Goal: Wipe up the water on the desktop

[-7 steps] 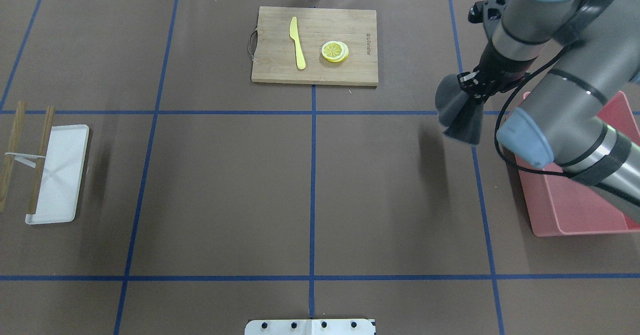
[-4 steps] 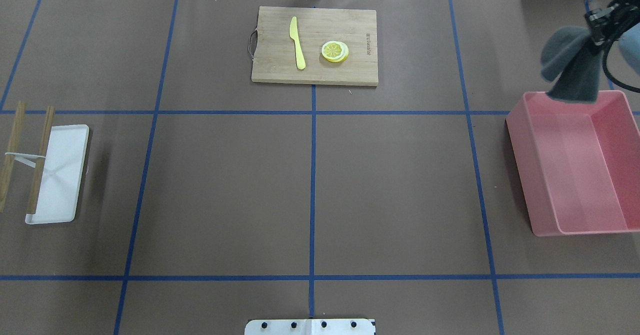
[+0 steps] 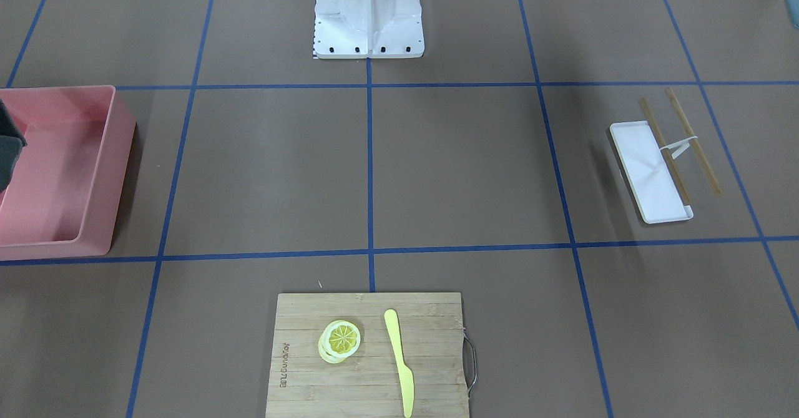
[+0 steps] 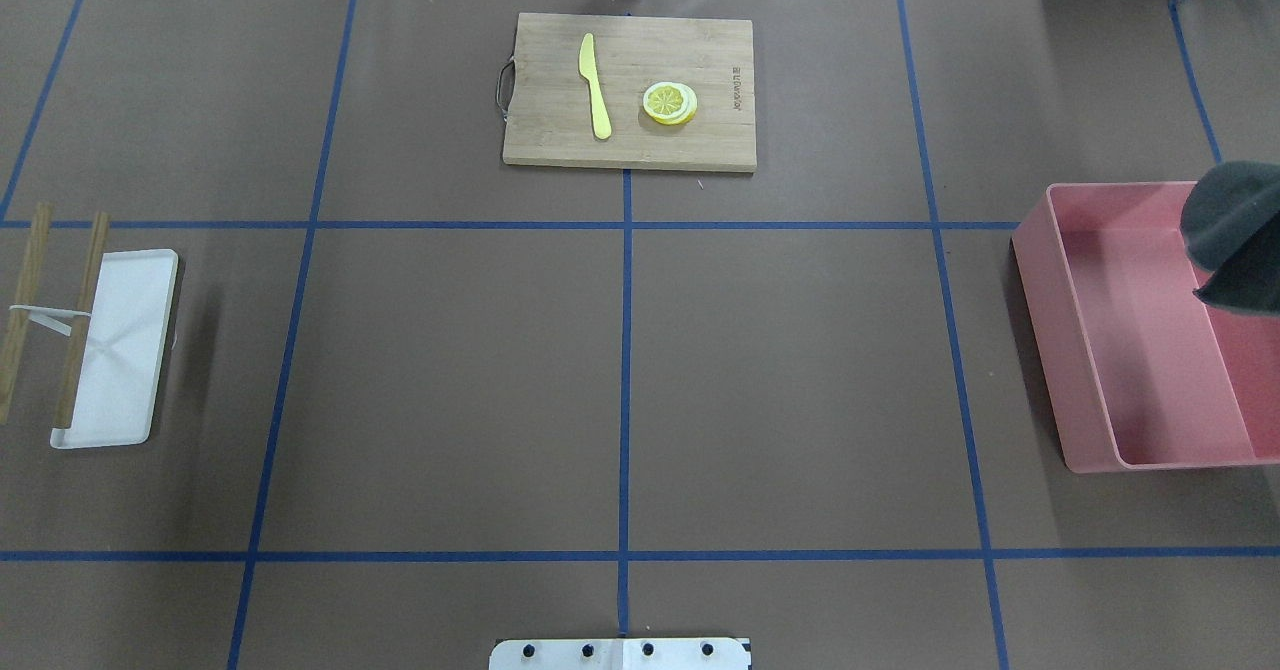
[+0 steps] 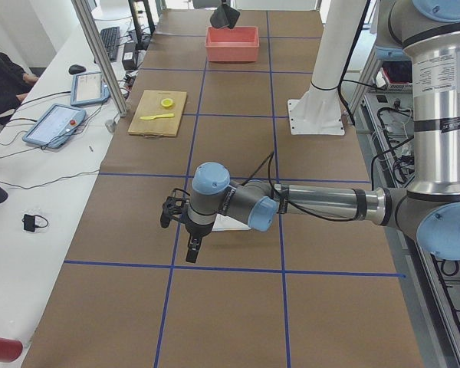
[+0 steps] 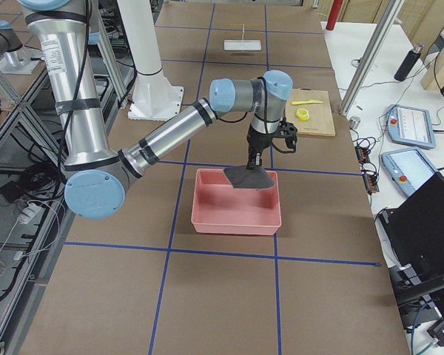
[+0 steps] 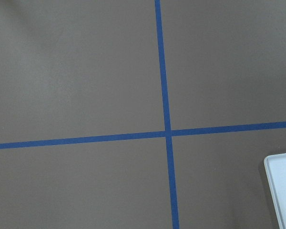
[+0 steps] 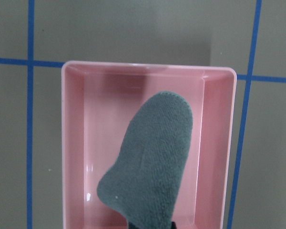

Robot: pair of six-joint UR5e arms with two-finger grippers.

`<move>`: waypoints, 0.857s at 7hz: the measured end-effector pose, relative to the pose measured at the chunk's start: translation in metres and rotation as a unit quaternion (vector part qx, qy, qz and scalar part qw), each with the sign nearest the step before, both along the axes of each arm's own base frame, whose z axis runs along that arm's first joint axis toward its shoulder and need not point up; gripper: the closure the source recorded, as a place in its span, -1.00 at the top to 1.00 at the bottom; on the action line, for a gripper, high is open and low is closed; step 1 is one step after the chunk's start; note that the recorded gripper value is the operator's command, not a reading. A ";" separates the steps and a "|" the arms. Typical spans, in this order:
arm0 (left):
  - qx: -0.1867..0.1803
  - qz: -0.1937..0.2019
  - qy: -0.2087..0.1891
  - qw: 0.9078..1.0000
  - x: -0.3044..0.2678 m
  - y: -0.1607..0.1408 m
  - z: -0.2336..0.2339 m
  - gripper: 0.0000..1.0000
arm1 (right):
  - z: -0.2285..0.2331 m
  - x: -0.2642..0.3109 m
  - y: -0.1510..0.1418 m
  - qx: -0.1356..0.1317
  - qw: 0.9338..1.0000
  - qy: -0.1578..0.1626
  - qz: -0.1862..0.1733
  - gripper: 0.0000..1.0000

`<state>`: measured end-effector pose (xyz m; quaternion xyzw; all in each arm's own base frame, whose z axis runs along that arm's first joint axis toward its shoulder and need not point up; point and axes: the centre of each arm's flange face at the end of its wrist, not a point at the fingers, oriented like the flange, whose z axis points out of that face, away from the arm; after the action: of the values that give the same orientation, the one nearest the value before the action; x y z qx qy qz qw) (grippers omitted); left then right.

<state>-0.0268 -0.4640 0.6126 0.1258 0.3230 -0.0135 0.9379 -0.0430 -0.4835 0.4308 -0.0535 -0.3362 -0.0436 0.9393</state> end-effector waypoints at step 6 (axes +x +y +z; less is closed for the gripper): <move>-0.005 0.001 0.000 1.000 0.000 0.004 0.005 0.96 | 0.047 0.038 0.005 0.028 0.999 0.003 0.036 1.00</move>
<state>-0.0272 -0.4601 0.6174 0.1207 0.3228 -0.0140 0.9386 -0.0051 -0.4787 0.4780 -0.0155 -0.3338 -0.0187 0.9423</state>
